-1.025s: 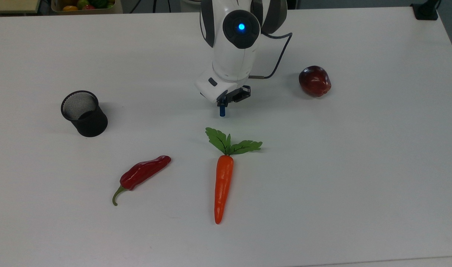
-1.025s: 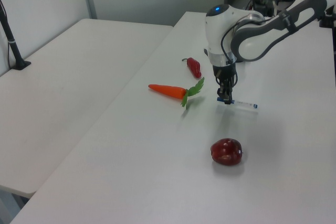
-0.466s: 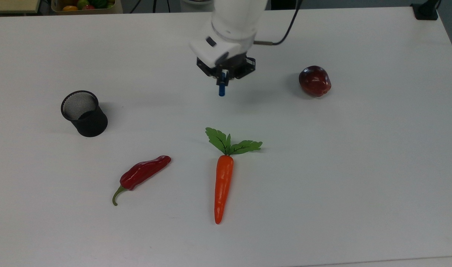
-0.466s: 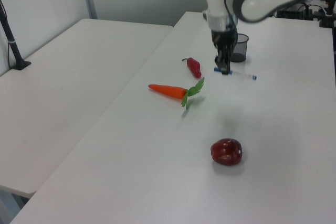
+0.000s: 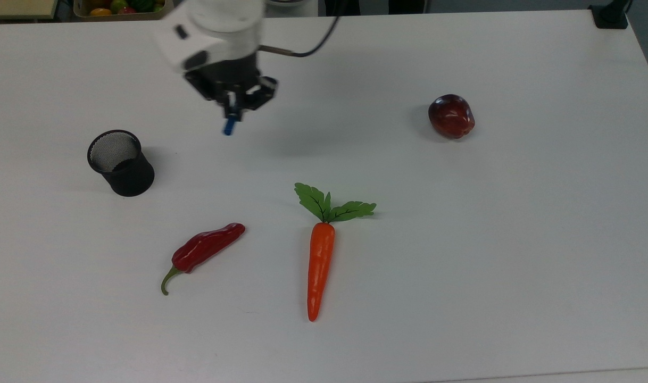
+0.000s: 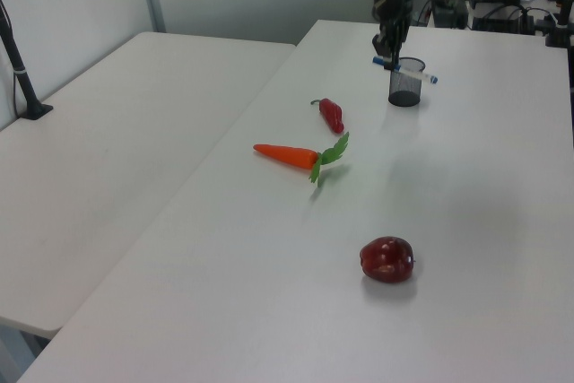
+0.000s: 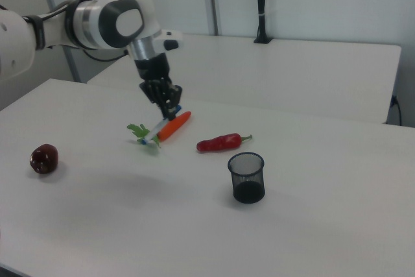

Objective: Place marker
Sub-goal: 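Lift the marker and carry it toward the black mesh pen cup, then lower the marker into the pen cup and open the gripper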

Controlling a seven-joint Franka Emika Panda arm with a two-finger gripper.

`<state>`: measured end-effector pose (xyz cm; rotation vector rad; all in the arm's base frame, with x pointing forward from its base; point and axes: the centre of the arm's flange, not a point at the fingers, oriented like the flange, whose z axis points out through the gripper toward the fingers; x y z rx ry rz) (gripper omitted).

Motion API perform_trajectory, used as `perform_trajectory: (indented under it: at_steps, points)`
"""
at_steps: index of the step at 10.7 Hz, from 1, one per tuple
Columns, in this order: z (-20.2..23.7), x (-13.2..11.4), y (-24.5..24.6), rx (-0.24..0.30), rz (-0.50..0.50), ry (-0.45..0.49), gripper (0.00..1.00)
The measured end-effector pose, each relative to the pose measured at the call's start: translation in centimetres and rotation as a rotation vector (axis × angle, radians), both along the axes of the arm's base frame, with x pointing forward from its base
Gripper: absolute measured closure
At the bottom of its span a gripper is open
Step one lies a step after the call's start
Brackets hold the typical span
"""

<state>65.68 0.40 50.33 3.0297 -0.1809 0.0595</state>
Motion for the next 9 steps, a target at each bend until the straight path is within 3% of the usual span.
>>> perform_trajectory:
  at_steps: [1,5,9]
  points:
    - [0.6,0.5,-4.0,-0.001,-0.035,-0.053,0.83]
    - [2.3,1.4,-16.5,-0.088,-0.119,-0.296,0.83]
    - [-0.8,2.8,-20.5,-0.140,-0.119,-0.426,0.83]
